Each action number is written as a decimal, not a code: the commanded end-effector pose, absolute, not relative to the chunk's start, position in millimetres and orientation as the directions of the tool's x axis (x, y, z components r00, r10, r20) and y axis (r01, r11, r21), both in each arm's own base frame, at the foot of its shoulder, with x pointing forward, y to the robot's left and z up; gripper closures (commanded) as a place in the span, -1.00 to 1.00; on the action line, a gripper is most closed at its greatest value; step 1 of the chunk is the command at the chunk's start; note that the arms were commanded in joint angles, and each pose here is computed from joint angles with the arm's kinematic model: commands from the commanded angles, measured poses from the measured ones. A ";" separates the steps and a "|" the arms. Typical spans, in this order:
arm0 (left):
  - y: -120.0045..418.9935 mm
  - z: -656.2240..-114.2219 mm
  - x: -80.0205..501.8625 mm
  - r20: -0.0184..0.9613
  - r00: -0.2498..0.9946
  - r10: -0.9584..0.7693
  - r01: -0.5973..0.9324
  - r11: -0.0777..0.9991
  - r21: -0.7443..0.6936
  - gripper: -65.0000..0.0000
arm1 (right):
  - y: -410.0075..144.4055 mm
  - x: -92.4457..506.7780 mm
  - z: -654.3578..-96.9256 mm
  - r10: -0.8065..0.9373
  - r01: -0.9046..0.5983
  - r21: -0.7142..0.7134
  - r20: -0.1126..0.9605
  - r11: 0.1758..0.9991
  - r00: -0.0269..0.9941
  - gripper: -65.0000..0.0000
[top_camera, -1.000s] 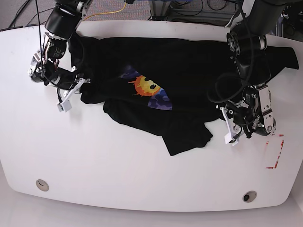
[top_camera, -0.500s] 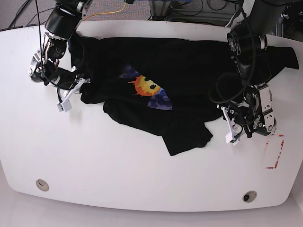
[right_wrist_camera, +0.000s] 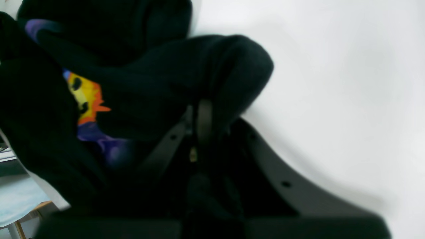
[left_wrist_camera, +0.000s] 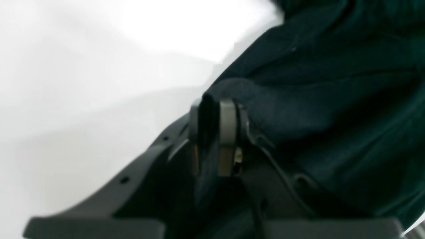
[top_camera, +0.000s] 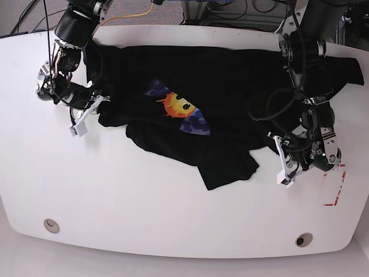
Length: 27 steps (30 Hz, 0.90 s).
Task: Layout the t-shirt on the table in an organized manner, then fold the t-shirt properly
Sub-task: 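Hold the hem with the left gripper and adjust its grip, then lift the shirt with both grippers and pull it toward the robot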
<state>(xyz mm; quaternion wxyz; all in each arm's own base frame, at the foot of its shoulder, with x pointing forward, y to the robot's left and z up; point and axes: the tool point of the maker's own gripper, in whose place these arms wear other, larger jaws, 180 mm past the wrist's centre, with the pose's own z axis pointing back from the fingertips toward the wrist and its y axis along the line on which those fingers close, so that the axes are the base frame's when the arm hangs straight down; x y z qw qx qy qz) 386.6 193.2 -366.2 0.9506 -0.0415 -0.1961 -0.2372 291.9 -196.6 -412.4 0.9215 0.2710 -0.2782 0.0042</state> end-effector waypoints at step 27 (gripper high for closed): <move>215.4 -276.6 408.6 0.522 0.688 -0.504 0.437 0.862 0.257 1.00 | -202.8 305.3 -396.3 -0.147 -0.181 0.482 0.565 0.857 0.812 1.00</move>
